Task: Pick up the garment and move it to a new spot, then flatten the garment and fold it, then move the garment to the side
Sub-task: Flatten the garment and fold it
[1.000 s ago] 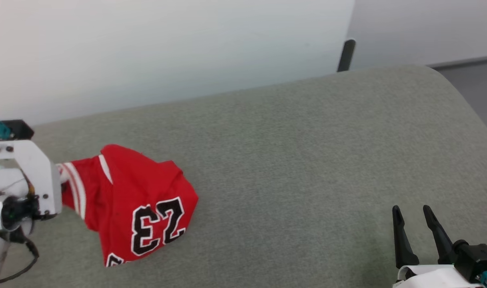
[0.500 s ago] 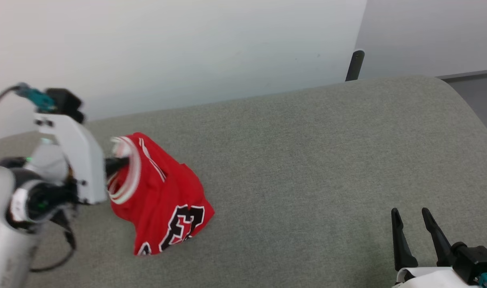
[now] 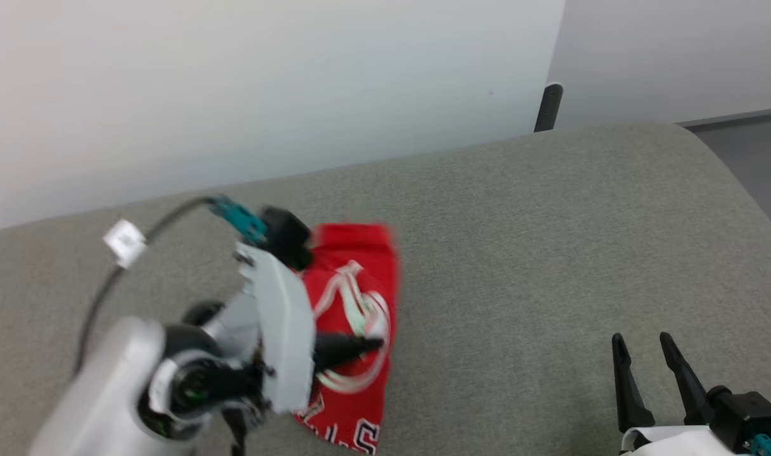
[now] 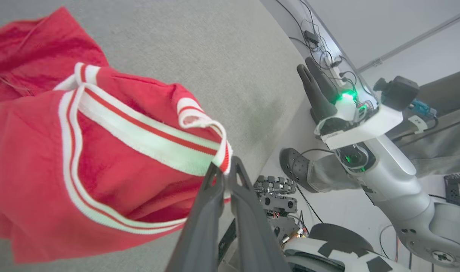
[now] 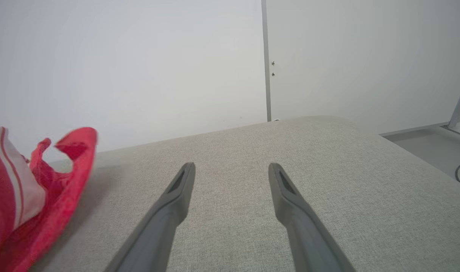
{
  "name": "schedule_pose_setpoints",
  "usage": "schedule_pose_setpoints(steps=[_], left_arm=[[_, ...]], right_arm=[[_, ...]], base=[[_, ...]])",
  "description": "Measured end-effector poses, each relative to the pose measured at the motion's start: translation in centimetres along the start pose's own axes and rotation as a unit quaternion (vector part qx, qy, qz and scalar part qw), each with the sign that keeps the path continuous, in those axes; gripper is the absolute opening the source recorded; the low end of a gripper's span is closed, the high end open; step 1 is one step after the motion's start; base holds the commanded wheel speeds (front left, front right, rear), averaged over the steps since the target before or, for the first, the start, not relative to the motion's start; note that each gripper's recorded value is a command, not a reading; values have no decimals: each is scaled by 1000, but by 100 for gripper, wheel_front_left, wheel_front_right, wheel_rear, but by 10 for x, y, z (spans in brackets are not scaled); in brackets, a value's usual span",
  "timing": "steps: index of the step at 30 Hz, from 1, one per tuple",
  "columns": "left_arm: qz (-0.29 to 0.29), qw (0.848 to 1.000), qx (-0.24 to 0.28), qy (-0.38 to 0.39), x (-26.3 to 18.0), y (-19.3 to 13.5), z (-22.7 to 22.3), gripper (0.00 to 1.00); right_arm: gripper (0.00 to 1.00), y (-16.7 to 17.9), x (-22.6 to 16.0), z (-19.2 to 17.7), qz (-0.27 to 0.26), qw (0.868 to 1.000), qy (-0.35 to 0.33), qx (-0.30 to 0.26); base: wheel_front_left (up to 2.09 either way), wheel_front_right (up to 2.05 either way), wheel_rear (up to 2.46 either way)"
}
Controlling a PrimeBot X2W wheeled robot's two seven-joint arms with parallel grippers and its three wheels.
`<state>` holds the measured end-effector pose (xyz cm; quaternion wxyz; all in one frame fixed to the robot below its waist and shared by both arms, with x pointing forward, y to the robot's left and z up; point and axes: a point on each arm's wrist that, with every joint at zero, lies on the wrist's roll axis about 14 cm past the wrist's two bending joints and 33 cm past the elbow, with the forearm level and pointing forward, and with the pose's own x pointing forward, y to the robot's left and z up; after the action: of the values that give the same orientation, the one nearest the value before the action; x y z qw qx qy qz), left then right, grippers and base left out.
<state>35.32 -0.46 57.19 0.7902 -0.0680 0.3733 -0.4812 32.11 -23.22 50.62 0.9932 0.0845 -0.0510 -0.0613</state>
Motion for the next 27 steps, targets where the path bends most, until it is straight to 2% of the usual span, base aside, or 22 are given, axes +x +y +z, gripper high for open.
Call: schedule_pose_setpoints(steps=[5, 8, 13, 17, 23, 27], left_arm=[[-19, 999, 2, 38, 13, -10, -22, 0], [-5, 999, 7, 40, 11, -2, -22, 0], [63, 997, 27, 48, -8, 31, -21, 0], [139, 989, 25, 48, -34, 65, -18, 0], [228, 971, -18, 71, -71, 108, -41, 0], [286, 951, -55, 107, -94, 138, -74, 0]], right_arm=[[100, -3, -4, 0, -5, 1000, 0, 2], [100, -5, -8, -3, -10, 1000, 4, 4], [100, -8, -9, -2, -14, 1000, 4, 4], [100, -9, -10, -3, -16, 1000, 5, 4], [100, -7, -6, -4, -12, 1000, 7, 4], [100, -2, -3, -7, -4, 1000, 11, 5]], base=[[0, 0, 0], [0, 0, 0], [0, 0, 0], [0, 0, 0], [0, 0, 0], [0, 0, 0]])
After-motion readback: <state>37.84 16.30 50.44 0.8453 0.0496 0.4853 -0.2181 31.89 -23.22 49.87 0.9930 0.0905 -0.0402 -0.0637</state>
